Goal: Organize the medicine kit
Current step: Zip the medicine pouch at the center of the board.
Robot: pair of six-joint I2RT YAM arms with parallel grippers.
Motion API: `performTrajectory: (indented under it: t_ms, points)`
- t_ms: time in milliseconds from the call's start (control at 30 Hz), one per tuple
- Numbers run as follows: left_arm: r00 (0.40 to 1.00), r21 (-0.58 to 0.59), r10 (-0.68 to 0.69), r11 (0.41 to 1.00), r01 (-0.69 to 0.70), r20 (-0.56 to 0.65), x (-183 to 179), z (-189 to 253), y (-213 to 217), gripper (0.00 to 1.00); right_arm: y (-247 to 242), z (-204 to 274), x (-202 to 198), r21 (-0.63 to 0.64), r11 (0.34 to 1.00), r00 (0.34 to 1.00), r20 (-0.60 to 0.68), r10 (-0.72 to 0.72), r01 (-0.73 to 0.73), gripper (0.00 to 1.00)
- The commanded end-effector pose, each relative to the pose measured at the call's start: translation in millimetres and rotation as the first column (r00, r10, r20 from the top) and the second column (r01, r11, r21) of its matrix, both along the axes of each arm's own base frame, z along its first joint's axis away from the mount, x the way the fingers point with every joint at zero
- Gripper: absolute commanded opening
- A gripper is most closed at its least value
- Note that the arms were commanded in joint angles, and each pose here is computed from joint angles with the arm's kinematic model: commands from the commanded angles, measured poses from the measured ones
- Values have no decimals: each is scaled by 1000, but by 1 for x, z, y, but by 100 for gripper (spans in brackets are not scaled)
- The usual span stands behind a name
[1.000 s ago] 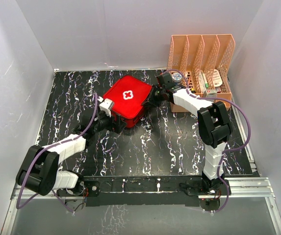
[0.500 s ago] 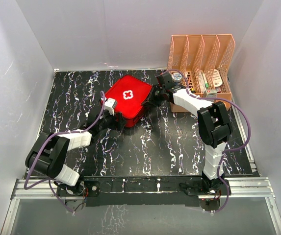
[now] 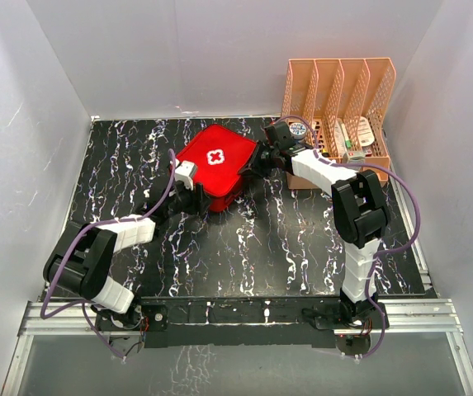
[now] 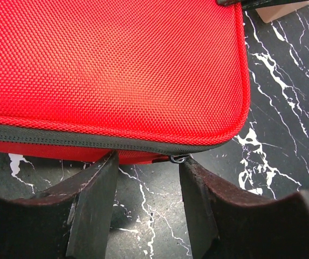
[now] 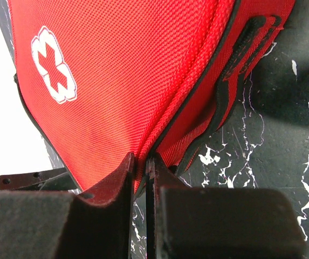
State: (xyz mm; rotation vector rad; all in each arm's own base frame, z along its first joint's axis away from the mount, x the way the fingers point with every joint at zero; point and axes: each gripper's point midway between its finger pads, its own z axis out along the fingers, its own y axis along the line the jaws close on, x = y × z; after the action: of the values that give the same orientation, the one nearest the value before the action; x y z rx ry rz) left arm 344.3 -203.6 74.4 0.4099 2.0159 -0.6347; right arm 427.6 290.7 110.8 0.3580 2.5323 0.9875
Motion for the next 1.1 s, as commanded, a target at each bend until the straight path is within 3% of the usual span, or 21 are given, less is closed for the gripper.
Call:
performTrajectory:
  t_ms: [0,200,433,467,900,933,1033,1067]
  points:
    - [988,-105,-16,994,32,153,25,64,-21,48,16,21,10,56,998,997,75,35,-39,0]
    - [988,-118,-39,991,56,147,24,66,-26,42,16,19,12,66,997,998,60,23,-27,0]
    - [990,-113,-32,992,48,137,28,58,-27,2,12,17,13,74,997,999,49,10,-13,0]
    - [990,-113,-29,993,45,137,29,58,-27,0,12,17,13,74,997,999,48,9,-12,0]
    - [987,-148,-70,985,92,147,25,67,-35,0,9,17,15,79,997,999,48,6,-9,0]
    - [986,-153,-76,983,99,149,25,67,-37,3,9,16,14,78,997,999,45,5,-8,0]
    - [983,-160,-89,980,114,158,23,67,-39,40,8,16,13,80,997,999,43,6,-9,0]
    - [983,-161,-90,980,116,161,23,67,-39,43,8,16,13,80,997,999,44,5,-9,0]
